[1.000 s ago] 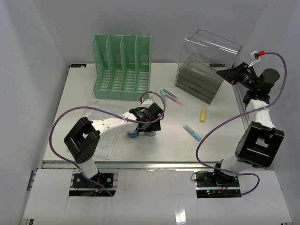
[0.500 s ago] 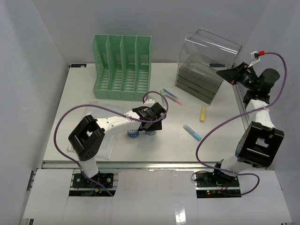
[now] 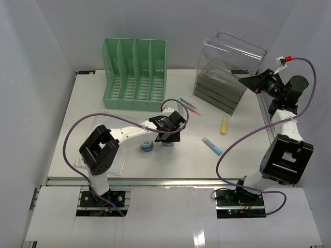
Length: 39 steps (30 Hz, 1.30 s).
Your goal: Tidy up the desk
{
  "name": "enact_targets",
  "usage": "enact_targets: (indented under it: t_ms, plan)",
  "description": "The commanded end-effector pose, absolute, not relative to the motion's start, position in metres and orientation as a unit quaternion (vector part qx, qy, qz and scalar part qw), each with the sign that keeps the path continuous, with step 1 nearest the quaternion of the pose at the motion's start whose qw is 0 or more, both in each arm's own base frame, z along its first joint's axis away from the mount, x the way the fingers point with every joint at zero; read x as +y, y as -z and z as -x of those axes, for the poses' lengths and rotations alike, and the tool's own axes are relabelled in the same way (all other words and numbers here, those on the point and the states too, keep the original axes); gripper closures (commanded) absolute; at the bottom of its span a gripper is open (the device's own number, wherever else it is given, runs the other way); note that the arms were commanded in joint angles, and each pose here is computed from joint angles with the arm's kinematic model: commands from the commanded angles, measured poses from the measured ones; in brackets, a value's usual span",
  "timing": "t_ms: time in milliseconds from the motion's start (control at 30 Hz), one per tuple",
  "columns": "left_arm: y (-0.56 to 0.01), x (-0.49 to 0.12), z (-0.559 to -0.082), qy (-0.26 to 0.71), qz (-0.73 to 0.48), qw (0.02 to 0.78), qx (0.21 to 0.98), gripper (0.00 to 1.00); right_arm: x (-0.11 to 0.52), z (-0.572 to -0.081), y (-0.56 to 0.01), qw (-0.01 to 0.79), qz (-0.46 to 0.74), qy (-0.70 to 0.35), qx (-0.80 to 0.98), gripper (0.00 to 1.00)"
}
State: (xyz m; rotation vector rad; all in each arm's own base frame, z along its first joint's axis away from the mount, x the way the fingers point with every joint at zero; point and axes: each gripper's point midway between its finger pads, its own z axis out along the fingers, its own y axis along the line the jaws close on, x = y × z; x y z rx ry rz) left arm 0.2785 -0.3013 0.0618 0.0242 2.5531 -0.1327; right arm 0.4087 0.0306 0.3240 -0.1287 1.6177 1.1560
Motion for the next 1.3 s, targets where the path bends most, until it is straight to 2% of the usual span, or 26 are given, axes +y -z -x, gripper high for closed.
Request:
enact_targets:
  t_ms: [0,233,467,567,833,1267]
  plan:
    - [-0.105,-0.328,-0.291,0.136,-0.008,0.335,0.932,0.91,0.032,-0.398,-0.345,0.574,0.088,-0.468,0.666,0.92]
    - [-0.156,-0.369,-0.281,0.334,-0.038,0.382,0.861,0.96,0.032,-0.398,-0.346,0.574,0.089,-0.468,0.666,0.92]
    - [-0.165,-0.395,-0.297,0.435,-0.025,0.408,0.803,0.98,0.032,-0.397,-0.347,0.575,0.088,-0.468,0.666,0.92]
    - [-0.185,-0.407,-0.314,0.472,-0.016,0.445,0.761,0.99,0.033,-0.396,-0.348,0.576,0.088,-0.468,0.665,0.92]
    - [-0.248,-0.446,-0.365,0.53,-0.026,0.547,0.647,1.0,0.033,-0.396,-0.352,0.575,0.085,-0.472,0.662,0.92]
    - [-0.282,-0.484,-0.411,0.571,-0.066,0.633,0.518,0.99,0.039,-0.385,-0.355,0.566,0.09,-0.484,0.662,0.92]
